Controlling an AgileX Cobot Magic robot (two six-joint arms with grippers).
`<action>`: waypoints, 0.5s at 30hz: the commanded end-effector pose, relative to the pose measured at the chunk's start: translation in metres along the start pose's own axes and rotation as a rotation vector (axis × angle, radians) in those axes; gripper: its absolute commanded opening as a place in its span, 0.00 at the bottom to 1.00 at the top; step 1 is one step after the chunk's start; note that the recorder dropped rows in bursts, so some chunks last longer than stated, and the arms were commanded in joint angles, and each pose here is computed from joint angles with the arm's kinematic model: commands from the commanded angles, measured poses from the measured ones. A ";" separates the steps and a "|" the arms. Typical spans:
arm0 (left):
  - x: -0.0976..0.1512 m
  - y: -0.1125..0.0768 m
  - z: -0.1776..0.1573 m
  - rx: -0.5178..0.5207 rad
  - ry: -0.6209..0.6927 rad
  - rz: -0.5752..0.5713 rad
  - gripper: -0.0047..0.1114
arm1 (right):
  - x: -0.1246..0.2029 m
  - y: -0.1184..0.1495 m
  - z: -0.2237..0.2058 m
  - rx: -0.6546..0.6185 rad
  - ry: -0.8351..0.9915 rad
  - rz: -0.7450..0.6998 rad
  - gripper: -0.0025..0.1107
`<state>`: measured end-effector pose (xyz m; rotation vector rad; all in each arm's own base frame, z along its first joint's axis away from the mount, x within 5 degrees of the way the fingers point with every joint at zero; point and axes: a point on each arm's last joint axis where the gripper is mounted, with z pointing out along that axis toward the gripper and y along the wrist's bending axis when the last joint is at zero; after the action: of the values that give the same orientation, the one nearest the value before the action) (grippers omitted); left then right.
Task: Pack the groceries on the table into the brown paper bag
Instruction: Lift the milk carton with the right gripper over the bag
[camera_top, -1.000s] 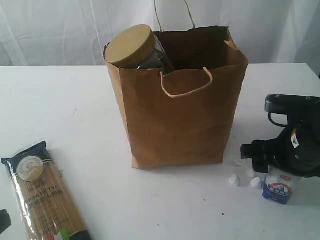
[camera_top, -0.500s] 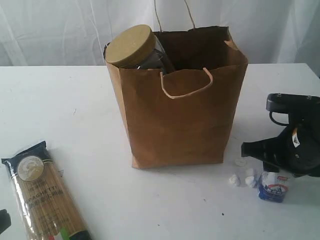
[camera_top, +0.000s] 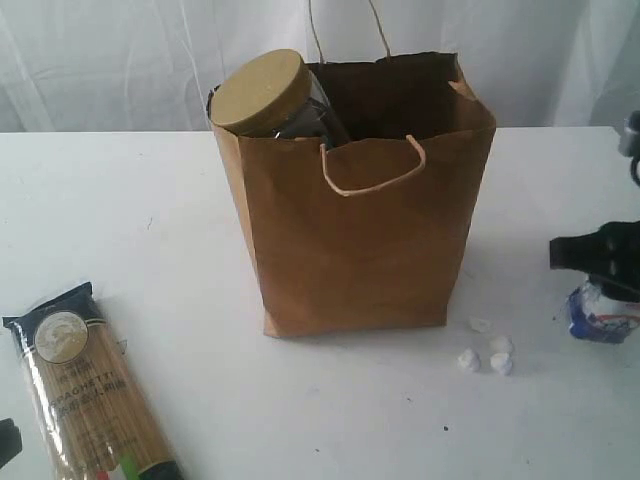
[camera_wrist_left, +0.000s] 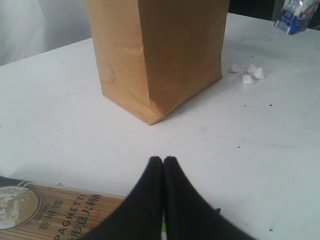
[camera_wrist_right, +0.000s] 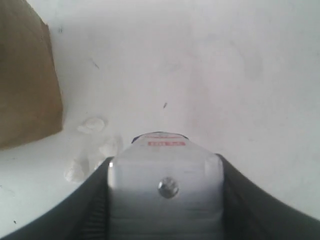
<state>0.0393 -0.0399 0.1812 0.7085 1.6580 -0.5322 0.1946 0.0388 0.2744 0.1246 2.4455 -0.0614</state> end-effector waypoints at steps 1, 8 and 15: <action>0.001 0.000 0.000 0.000 0.004 0.000 0.04 | -0.024 -0.011 -0.053 -0.038 -0.224 -0.048 0.02; 0.001 0.000 0.000 0.000 0.004 0.000 0.04 | -0.079 0.001 -0.133 -0.221 -0.583 -0.190 0.02; 0.001 0.000 0.000 0.000 0.004 0.000 0.04 | -0.099 0.054 -0.145 -0.399 -0.624 -0.354 0.02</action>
<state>0.0393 -0.0399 0.1812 0.7085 1.6580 -0.5322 0.1764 0.0796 0.4452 -0.3681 1.8191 0.1800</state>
